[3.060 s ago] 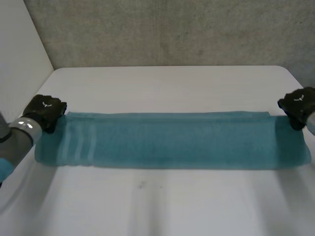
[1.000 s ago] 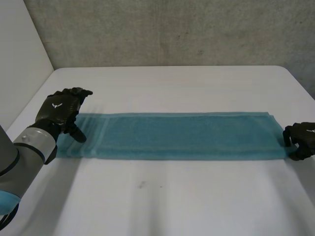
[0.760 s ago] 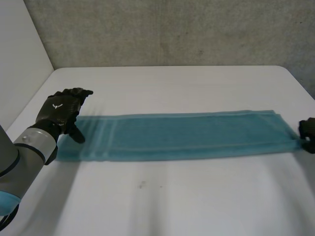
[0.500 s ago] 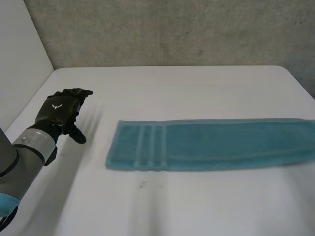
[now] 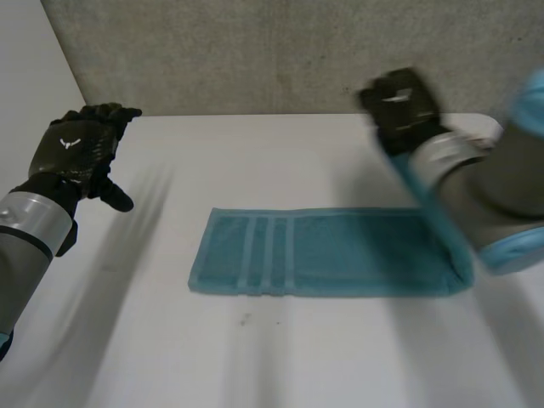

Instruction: Fold the laundry

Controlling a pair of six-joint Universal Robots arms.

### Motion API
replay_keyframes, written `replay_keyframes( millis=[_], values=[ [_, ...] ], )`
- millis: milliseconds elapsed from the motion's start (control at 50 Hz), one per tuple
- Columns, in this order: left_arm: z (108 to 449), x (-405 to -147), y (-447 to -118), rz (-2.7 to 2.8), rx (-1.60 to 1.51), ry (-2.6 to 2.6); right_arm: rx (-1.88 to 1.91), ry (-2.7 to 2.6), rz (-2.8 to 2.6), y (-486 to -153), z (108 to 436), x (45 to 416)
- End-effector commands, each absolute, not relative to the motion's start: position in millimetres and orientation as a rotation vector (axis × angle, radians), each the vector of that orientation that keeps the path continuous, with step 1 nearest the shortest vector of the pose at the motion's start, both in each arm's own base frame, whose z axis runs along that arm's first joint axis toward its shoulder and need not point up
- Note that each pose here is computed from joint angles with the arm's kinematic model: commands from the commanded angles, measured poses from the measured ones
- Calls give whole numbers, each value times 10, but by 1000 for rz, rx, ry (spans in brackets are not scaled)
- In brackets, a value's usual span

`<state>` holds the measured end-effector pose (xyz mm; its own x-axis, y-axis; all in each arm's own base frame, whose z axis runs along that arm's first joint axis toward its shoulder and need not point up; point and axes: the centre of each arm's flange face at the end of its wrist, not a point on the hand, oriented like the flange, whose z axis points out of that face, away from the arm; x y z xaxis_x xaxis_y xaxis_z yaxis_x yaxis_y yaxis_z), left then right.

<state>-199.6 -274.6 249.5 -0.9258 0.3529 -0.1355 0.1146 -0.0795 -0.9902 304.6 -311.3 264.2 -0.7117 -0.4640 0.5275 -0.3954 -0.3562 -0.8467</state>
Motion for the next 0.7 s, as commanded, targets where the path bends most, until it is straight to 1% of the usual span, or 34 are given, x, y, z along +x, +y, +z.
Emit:
replay_keyframes(
  millis=[20, 40, 60, 100, 120, 140, 160, 240, 280, 300, 320, 340, 360, 380, 400, 420, 440, 460, 480, 500, 520, 540, 560, 580, 600, 620, 640, 660, 680, 700],
  values=[
    [2547, -1981, -2723, 2152, -514, -1996, -1401, 1528, -1982, -2281, 2079, 4123],
    [2547, -1981, -2723, 2152, -514, -1996, -1438, 1524, -1924, -2161, 1908, 4225],
    [2533, -1979, -2721, 2148, -512, -2001, -1438, 1524, -1923, -2160, 1906, 4226],
    [2520, -1979, -2714, 2142, -514, -2005, -1518, 1539, -1799, -1922, 1530, 4371],
    [2510, -1979, -2713, 2139, -514, -2008, -1518, 1539, -1799, -1921, 1528, 4371],
    [2510, -1979, -2713, 2139, -514, -2008, -1549, 1546, -1753, -1830, 1387, 4411],
    [2510, -1979, -2713, 2139, -514, -2008, -1562, 1549, -1728, -1773, 1313, 4436],
    [2495, -1989, -2729, 2133, -519, -2009, -1552, 1554, -1748, -1799, 1344, 4440],
    [2499, -2001, -2740, 2133, -521, -2005, -1509, 1572, -1816, -1869, 1510, 4422],
    [2507, -2021, -2739, 2133, -530, -1997, -1508, 1573, -1816, -1869, 1511, 4421],
    [2507, -2021, -2739, 2133, -530, -1997, -1476, 1587, -1861, -1886, 1646, 4394],
    [2492, -2048, -2750, 2128, -541, -1992, -1475, 1587, -1861, -1887, 1647, 4394],
    [2492, -2049, -2750, 2128, -542, -1992, -1440, 1608, -1908, -1914, 1793, 4344],
    [2469, -2106, -2766, 2116, -558, -1981, -1407, 1637, -1944, -1953, 1915, 4275],
    [2445, -2208, -2760, 2097, -586, -1962, -1406, 1638, -1944, -1954, 1917, 4274],
    [2445, -2209, -2760, 2097, -586, -1962, -1369, 1696, -1975, -2059, 2004, 4143],
    [2418, -2327, -2744, 2074, -621, -1940, -1324, 1763, -1992, -2178, 2093, 3962],
    [2384, -2452, -2725, 2046, -652, -1920, -1324, 1764, -1992, -2179, 2094, 3961],
    [2383, -2453, -2725, 2045, -653, -1920, -1274, 1821, -2005, -2265, 2191, 3771],
    [2353, -2574, -2696, 2016, -684, -1901, -1273, 1821, -2005, -2266, 2192, 3770],
    [2352, -2575, -2696, 2016, -684, -1901, -1226, 1878, -2001, -2320, 2243, 3592],
    [2319, -2708, -2645, 1984, -720, -1877, -1185, 1943, -1979, -2354, 2232, 3425],
    [2257, -2845, -2594, 1947, -756, -1859, -1184, 1944, -1979, -2355, 2232, 3423],
    [2256, -2846, -2593, 1947, -757, -1859, -1134, 2020, -1949, -2398, 2190, 3245],
    [2170, -2974, -2548, 1907, -789, -1851, -1089, 2098, -1907, -2427, 2109, 3071],
    [2091, -3087, -2521, 1874, -813, -1848, -1089, 2099, -1907, -2427, 2109, 3070],
    [2091, -3089, -2521, 1874, -814, -1848, -1046, 2166, -1873, -2460, 2021, 2897],
    [2011, -3196, -2483, 1839, -840, -1844, -1045, 2167, -1872, -2460, 2020, 2896],
    [2010, -3197, -2482, 1839, -841, -1844, -1014, 2216, -1841, -2476, 1950, 2745],
    [1910, -3278, -2450, 1804, -866, -1849, -996, 2257, -1800, -2483, 1865, 2613]
  ],
)
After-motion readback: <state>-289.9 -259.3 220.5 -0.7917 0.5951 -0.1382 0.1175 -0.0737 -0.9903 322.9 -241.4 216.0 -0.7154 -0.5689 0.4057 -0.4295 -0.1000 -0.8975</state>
